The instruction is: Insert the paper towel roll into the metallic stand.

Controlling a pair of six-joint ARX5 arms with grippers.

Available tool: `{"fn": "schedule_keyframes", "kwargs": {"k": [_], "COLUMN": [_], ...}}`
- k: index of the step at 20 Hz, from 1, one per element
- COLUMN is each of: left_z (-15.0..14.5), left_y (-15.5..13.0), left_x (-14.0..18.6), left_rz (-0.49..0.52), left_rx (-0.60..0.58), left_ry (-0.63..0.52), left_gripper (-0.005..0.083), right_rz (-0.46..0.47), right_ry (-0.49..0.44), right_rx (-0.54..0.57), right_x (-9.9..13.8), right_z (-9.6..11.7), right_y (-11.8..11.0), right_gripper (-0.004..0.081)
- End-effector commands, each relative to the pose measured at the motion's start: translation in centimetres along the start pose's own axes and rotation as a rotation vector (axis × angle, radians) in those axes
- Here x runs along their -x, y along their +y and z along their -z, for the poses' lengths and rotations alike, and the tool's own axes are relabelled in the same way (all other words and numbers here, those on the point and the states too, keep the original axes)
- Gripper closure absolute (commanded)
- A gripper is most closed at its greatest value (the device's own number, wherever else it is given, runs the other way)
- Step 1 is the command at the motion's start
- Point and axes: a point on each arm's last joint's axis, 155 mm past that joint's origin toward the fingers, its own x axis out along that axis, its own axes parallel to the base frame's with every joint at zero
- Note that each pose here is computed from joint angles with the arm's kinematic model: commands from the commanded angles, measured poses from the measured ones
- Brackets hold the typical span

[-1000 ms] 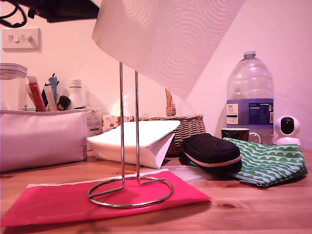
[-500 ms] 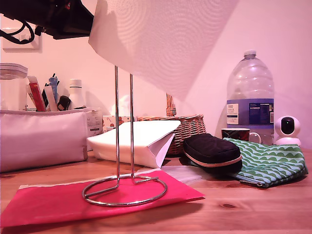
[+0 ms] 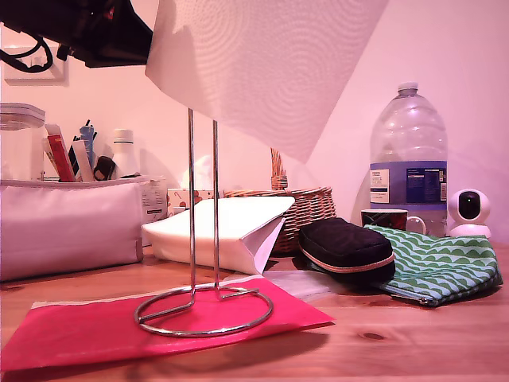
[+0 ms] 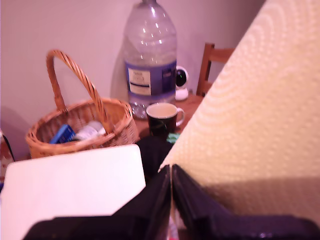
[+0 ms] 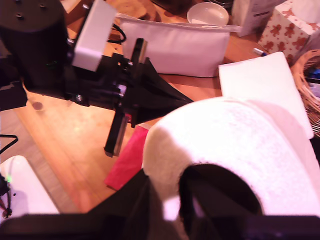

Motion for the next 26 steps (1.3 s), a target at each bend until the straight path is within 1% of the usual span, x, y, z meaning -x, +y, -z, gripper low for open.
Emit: {"fn": "schedule_keyframes", "kwargs": {"k": [1, 3, 5, 13, 16, 21, 22, 24, 26], "left_z": [3.2, 3.2, 3.2, 3.3, 3.3, 3.3, 3.1, 1.7, -0.3], "left_y": [-0.8, -0.8, -0.8, -1.0, -1.0, -0.9, -0.8, -0.7, -0.2], "left_x": [-0.4, -0.4, -0.4, -0.4, -0.4, -0.4, -0.3, 0.2, 1.3], "left_rz": [0.03, 0.03, 0.031, 0.039, 0.039, 0.037, 0.034, 0.023, -0.01], "left_rx": [0.035, 0.034, 0.034, 0.038, 0.038, 0.022, 0.02, -0.005, -0.033], "left_ry": [0.078, 0.078, 0.077, 0.084, 0.084, 0.081, 0.077, 0.039, -0.009], "left_gripper": [0.0794, 0.0794, 0.0794, 0.0794, 0.0794, 0.0794, 0.0794, 0.0794, 0.0794], "right_rz": [-0.038, -0.059, -0.074, -0.082, -0.081, -0.081, -0.081, -0.081, -0.079], "right_ry": [0.205, 0.206, 0.206, 0.206, 0.206, 0.205, 0.205, 0.205, 0.202], "right_rx": [0.02, 0.018, 0.016, 0.016, 0.016, 0.016, 0.016, 0.016, 0.017], "right_x": [-5.4, -5.4, -5.3, -5.3, -5.3, -5.3, -5.3, -5.3, -5.2], "right_z": [4.1, 4.1, 4.1, 4.1, 4.1, 4.1, 4.1, 4.1, 4.1], "right_y": [1.5, 1.9, 2.1, 2.3, 2.3, 2.3, 2.3, 2.3, 2.2], "right_gripper": [0.058, 0.0553, 0.0553, 0.0552, 0.0522, 0.0525, 0.0525, 0.0527, 0.0567]}}
